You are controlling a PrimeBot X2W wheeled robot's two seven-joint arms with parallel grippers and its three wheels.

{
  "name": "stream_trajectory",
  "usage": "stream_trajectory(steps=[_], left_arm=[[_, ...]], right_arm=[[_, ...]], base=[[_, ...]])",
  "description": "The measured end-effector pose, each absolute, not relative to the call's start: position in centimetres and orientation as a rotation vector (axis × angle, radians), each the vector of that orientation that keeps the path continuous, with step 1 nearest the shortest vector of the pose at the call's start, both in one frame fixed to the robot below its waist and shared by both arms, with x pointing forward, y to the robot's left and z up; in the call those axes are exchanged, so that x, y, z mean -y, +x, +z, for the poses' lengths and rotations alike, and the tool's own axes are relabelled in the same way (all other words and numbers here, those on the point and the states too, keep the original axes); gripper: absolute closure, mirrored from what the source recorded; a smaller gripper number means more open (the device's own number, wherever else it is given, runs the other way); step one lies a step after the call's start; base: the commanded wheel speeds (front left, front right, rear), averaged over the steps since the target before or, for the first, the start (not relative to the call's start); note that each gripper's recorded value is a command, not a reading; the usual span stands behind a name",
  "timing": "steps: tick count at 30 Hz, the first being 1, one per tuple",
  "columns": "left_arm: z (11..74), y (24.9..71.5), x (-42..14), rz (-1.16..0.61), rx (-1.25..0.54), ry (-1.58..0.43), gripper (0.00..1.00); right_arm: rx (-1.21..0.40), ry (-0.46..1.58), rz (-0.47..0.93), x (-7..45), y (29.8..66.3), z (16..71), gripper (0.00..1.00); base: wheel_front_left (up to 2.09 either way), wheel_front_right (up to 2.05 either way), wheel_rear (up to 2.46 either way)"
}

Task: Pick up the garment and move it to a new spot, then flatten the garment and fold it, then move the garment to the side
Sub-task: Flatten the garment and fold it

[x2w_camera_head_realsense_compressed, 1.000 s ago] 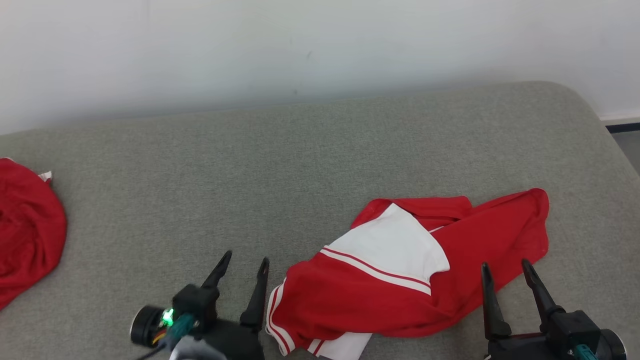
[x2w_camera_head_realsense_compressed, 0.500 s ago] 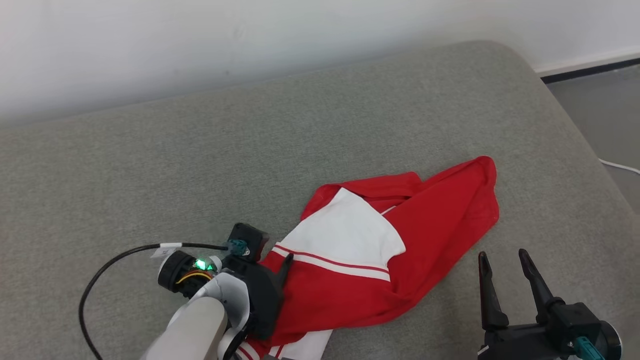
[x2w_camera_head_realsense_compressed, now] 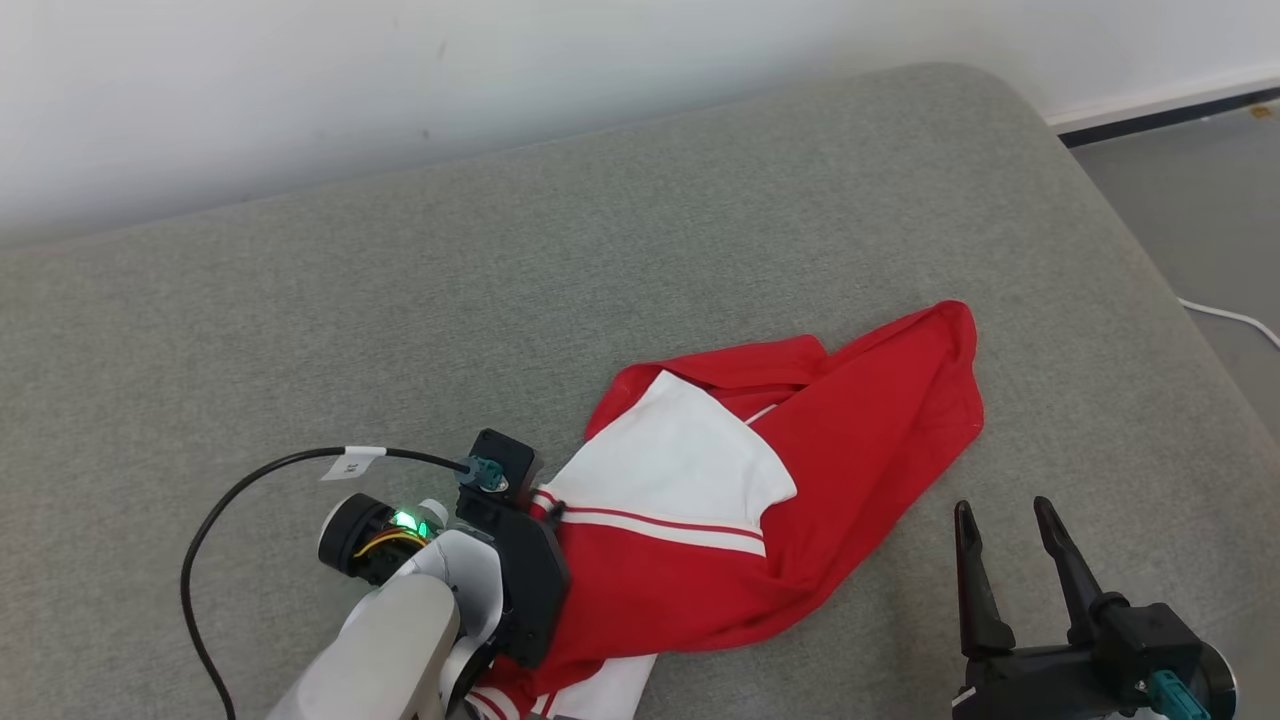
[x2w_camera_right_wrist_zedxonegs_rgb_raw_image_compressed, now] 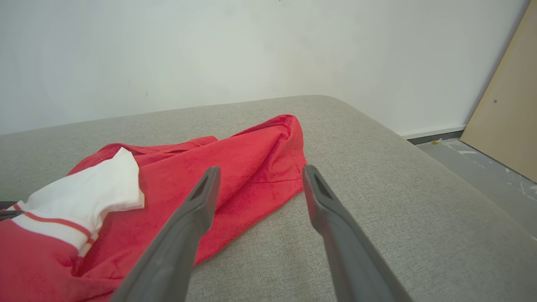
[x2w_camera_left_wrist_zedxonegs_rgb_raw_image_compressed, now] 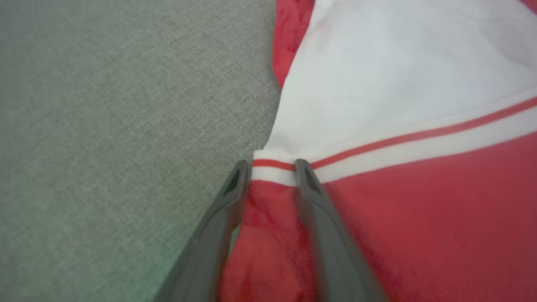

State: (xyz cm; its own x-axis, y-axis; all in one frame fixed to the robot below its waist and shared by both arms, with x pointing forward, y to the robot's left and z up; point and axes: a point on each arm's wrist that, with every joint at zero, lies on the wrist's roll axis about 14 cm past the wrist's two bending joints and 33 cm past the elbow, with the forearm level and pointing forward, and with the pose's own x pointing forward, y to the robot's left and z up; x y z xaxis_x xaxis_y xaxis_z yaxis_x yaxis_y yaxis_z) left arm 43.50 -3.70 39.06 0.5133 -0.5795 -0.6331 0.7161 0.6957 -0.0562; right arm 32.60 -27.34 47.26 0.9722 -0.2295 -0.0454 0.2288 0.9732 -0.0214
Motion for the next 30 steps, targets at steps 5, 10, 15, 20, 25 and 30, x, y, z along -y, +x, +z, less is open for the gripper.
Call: stream_trajectory(steps=[5, 10, 15, 20, 25, 30], left_arm=[[39.4, 43.5, 2.8, -0.749, -0.664, 0.179, 1.00], [39.6, 43.5, 0.3, -0.662, -0.643, 0.109, 1.00], [39.7, 42.8, -2.9, -0.580, -0.625, 0.082, 1.00], [41.2, 42.6, -5.9, -0.494, -0.548, 0.046, 1.00], [47.5, 45.0, -7.7, -0.416, -0.262, 0.025, 1.00], [49.7, 44.3, -8.3, -0.367, -0.142, -0.025, 1.00]], right_arm=[[-0.043, -0.014, -0.214, 26.9, 33.1, 47.3, 0.00], [-0.038, -0.011, -0.188, 26.2, 33.9, 47.3, 0.00], [-0.033, -0.015, -0.160, 25.4, 34.9, 47.4, 0.00], [-0.030, -0.013, -0.128, 24.5, 35.8, 47.4, 0.00], [-0.031, -0.010, -0.099, 23.6, 36.6, 47.2, 0.00], [-0.031, -0.010, -0.096, 23.5, 36.6, 47.2, 0.00]], base=[[0.00, 0.00, 0.00], [0.00, 0.00, 0.00], [0.00, 0.00, 0.00], [0.00, 0.00, 0.00], [0.00, 0.00, 0.00], [0.00, 0.00, 0.00]])
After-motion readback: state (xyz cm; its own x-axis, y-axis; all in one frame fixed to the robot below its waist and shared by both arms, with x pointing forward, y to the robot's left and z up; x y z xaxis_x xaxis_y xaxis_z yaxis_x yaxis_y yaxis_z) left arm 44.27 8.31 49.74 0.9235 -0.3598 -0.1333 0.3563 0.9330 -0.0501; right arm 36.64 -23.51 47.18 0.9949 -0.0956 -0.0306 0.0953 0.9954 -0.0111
